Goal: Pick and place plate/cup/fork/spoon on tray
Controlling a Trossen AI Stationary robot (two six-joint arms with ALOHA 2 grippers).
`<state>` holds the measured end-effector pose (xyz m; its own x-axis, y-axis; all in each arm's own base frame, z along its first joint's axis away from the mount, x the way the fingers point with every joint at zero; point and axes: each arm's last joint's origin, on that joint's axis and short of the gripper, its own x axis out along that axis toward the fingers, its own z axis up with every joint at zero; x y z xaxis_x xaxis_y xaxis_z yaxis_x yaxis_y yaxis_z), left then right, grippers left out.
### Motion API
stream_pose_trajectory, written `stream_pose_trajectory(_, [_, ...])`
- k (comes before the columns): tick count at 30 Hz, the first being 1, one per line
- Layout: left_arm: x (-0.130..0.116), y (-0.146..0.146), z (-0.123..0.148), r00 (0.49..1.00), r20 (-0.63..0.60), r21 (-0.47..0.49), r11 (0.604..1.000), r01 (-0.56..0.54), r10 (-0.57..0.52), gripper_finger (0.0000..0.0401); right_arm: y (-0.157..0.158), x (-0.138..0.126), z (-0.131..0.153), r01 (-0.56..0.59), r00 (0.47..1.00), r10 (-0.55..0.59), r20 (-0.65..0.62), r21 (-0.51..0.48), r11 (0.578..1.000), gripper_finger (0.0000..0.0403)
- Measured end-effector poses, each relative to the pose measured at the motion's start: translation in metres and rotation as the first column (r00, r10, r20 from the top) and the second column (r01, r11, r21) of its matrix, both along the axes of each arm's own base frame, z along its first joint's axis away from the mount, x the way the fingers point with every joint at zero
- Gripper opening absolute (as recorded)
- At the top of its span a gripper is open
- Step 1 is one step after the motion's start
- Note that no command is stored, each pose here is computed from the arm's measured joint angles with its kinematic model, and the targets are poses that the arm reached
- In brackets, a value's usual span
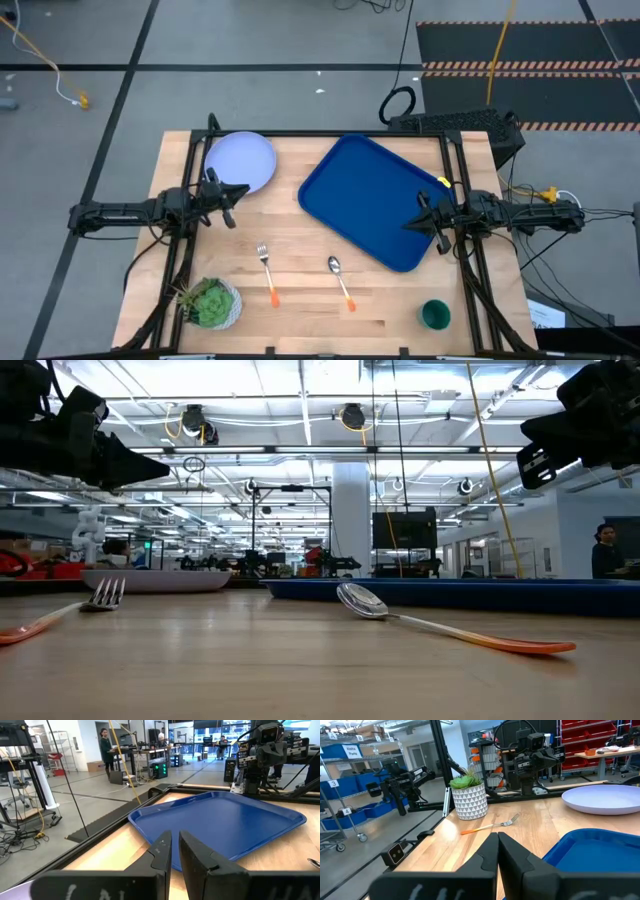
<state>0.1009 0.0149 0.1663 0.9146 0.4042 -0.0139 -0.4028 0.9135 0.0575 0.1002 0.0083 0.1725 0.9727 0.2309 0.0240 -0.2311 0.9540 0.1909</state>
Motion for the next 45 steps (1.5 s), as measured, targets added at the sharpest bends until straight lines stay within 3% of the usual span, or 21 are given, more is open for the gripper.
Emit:
stream_pose_trajectory(25, [0.000, 0.000, 0.000, 1.000, 0.003, 0.000, 1.000, 0.000, 0.000, 0.0037, 0.000, 0.000, 0.000, 0.000, 1.000, 0.000, 0.000, 0.000, 1.000, 0.0000])
stream_pose_trajectory(31, [0.000, 0.000, 0.006, 0.998, 0.069, -0.004, 1.000, 0.000, 0.000, 0.0037, 0.000, 0.000, 0.000, 0.000, 1.000, 0.000, 0.000, 0.000, 1.000, 0.0000])
stream_pose_trajectory(38, [0.000, 0.000, 0.012, 0.987, 0.159, -0.074, 0.997, 0.015, -0.003, 0.0037, 0.000, 0.000, 0.000, 0.000, 1.000, 0.000, 0.000, 0.000, 1.000, 0.0000])
stream_pose_trajectory(45, [-0.001, 0.000, 0.015, 0.985, 0.173, -0.015, 1.000, 0.013, -0.010, 0.0037, 0.000, 0.000, 0.000, 0.000, 1.000, 0.000, 0.000, 0.000, 1.000, 0.0000])
